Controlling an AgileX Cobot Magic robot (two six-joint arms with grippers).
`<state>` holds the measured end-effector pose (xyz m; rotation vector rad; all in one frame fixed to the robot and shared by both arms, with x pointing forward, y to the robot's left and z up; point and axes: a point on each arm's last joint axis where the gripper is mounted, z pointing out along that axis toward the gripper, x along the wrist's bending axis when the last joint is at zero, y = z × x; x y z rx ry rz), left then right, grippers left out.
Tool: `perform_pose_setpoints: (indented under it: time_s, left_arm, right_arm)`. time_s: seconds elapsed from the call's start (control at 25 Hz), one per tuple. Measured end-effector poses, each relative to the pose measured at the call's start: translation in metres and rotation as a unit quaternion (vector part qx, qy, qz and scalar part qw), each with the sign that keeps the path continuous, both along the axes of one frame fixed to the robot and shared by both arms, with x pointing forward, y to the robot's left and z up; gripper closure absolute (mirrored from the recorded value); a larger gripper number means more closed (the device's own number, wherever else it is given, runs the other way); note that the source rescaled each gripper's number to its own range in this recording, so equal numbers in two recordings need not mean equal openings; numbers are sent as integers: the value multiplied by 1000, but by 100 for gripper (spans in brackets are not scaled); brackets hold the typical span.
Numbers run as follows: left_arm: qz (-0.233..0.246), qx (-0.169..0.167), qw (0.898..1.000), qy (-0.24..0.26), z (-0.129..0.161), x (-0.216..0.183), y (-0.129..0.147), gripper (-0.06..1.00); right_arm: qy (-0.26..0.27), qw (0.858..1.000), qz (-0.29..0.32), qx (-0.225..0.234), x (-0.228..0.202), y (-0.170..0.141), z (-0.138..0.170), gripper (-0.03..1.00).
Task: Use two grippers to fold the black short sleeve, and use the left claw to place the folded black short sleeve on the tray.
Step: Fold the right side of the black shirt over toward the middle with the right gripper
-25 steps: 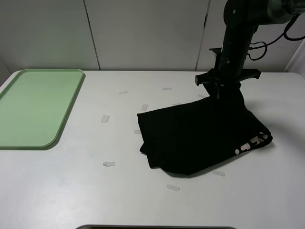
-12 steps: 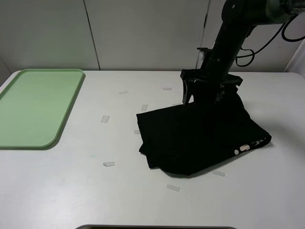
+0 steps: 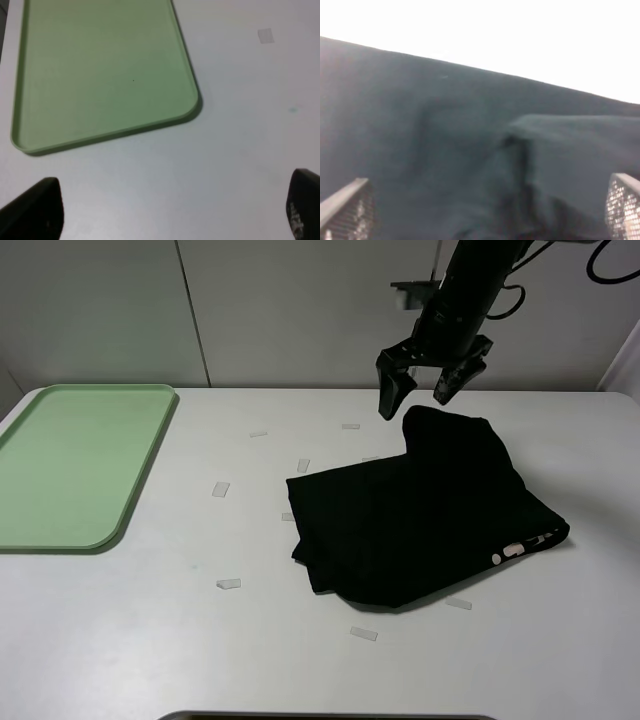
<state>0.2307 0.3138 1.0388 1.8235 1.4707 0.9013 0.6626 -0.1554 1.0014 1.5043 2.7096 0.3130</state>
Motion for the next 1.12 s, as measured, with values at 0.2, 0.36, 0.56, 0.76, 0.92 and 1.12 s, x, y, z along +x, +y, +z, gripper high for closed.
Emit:
perform_pose_setpoints:
  time_s: [0.2,0.36,0.56,0.76,0.92,1.12]
  left_arm:
    - [0,0,1000,0,0,0,0,7]
    - [0,0,1000,0,0,0,0,7]
    - [1,1,1000,-3,0,0,0,7]
    - [1,1,1000,-3,0,0,0,7]
    - [1,1,1000,-3,0,0,0,7]
    - [1,1,1000,-3,0,0,0,7]
  right_arm:
    - [-35,997,-6,-76,9,-22,6,-3]
    - [-54,987,-64,-136,18,-57,7,-3]
    - [-100,964,-157,-190,29,-102,-4,-3]
    - [-120,967,-177,-140,27,-97,-34,-3]
    - [-96,974,-172,-113,19,-82,-62,-3]
    - [-67,981,-164,-76,12,-49,-85,-3]
